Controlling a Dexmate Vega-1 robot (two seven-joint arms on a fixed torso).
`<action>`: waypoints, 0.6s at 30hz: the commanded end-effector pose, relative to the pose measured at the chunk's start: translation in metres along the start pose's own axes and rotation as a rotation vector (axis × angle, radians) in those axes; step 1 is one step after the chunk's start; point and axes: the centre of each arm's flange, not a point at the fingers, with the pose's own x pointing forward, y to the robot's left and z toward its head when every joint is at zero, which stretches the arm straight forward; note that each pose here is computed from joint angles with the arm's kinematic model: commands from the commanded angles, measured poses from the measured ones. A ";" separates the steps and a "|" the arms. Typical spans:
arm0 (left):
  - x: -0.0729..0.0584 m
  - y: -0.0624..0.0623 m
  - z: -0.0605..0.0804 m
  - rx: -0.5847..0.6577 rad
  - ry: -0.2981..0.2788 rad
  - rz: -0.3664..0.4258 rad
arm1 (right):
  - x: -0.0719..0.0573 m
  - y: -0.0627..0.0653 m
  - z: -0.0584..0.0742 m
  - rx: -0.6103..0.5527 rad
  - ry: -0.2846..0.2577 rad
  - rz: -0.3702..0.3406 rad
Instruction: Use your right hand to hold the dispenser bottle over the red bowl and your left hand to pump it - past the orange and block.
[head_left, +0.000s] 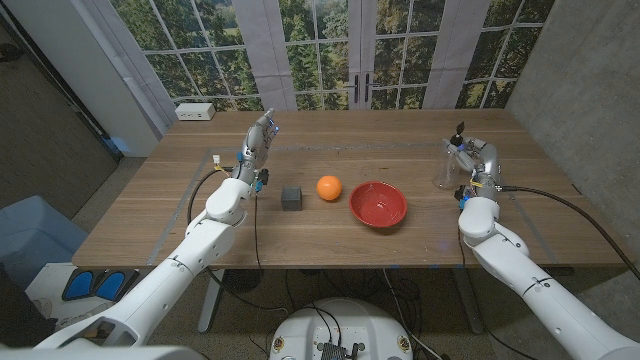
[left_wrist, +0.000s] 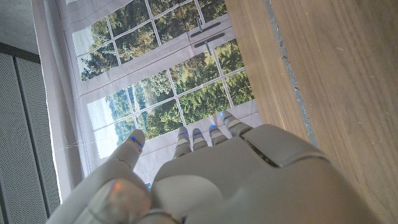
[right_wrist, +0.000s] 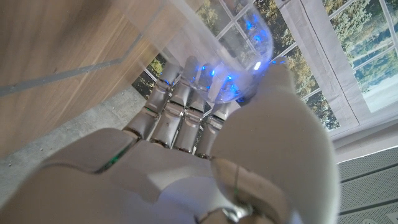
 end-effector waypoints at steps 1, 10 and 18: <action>0.001 0.001 0.001 -0.002 -0.010 -0.005 | 0.000 0.000 -0.002 -0.039 0.024 0.058; 0.002 0.001 0.002 -0.002 -0.018 -0.010 | 0.003 -0.004 -0.003 -0.056 0.096 0.105; 0.003 -0.001 0.003 0.001 -0.022 -0.009 | 0.007 -0.007 -0.004 -0.014 0.107 0.204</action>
